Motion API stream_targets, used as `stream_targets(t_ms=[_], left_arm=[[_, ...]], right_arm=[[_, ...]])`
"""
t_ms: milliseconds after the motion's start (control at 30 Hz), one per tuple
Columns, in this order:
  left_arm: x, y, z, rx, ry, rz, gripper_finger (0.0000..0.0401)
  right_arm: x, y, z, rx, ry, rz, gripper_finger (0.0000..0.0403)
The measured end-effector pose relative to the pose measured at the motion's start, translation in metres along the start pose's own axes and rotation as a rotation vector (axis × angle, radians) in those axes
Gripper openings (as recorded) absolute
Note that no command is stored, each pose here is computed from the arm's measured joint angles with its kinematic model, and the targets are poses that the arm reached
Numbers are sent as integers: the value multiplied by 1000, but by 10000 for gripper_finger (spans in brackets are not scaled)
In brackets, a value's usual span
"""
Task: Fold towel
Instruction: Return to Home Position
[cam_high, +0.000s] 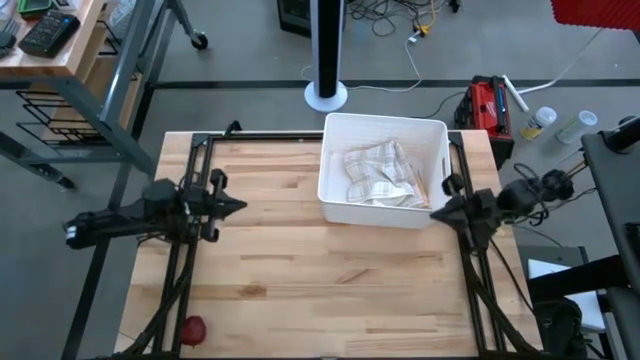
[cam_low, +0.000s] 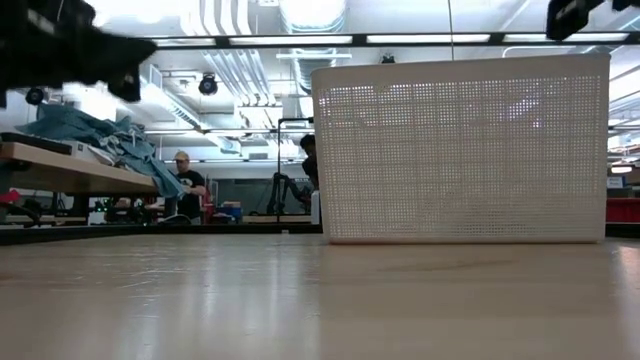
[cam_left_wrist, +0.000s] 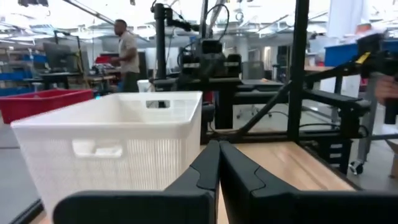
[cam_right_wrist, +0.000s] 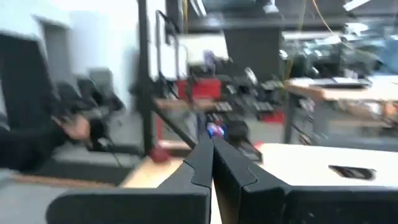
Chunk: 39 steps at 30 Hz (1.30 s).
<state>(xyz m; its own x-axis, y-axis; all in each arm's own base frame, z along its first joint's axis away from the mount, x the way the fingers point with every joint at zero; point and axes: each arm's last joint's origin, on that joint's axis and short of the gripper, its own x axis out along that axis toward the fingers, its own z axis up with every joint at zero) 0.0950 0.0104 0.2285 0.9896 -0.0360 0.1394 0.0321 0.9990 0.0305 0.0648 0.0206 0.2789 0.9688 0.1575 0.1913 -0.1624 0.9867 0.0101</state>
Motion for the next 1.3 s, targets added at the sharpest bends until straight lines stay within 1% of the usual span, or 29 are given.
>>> stream_targets(t_ms=[33,100,167,200,233,333,367,467,533,633,800,867,933,1033,1133,1300], left_arm=[[-3,-1,-8,-2,-4,4,0],[-8,-1,-23,-2,-16,6,0],[-8,-2,-36,-4,-19,3,0],[-7,-1,-43,-10,-12,1,0],[-7,-2,-51,-11,27,-4,0],[-5,-1,-59,-15,111,-12,0],[-4,-1,-60,-20,129,-15,0],[-3,-2,-58,-10,109,-59,0],[-2,-3,-59,-54,118,-67,0],[-2,-2,-59,-128,125,-61,0],[0,-2,-62,-167,164,-57,0],[1,-2,-64,-194,184,-53,0],[2,-2,-65,-199,199,-52,0],[3,-1,-68,-202,229,-50,0],[5,-1,-71,-207,259,-48,0],[7,-1,-76,-218,308,-45,0]], right_arm=[[2,1,-5,11,-13,20,0],[7,3,-17,33,-37,16,0],[11,5,-38,39,-27,12,0],[12,5,-48,46,-31,5,0],[13,5,-56,57,-53,-7,0],[14,5,-78,93,-125,-26,0],[13,5,-81,109,-146,-25,0],[15,5,-84,107,-118,-30,0],[15,5,-83,67,-128,-32,0],[15,3,-84,-42,-119,-57,0],[18,-5,-89,-213,-58,-162,0],[19,-8,-92,-232,-18,-184,0],[20,-10,-95,-244,14,-160,0],[20,-7,-100,-286,48,-44,0],[20,-5,-101,-332,42,33,0],[20,-6,-102,-375,46,19,0]])
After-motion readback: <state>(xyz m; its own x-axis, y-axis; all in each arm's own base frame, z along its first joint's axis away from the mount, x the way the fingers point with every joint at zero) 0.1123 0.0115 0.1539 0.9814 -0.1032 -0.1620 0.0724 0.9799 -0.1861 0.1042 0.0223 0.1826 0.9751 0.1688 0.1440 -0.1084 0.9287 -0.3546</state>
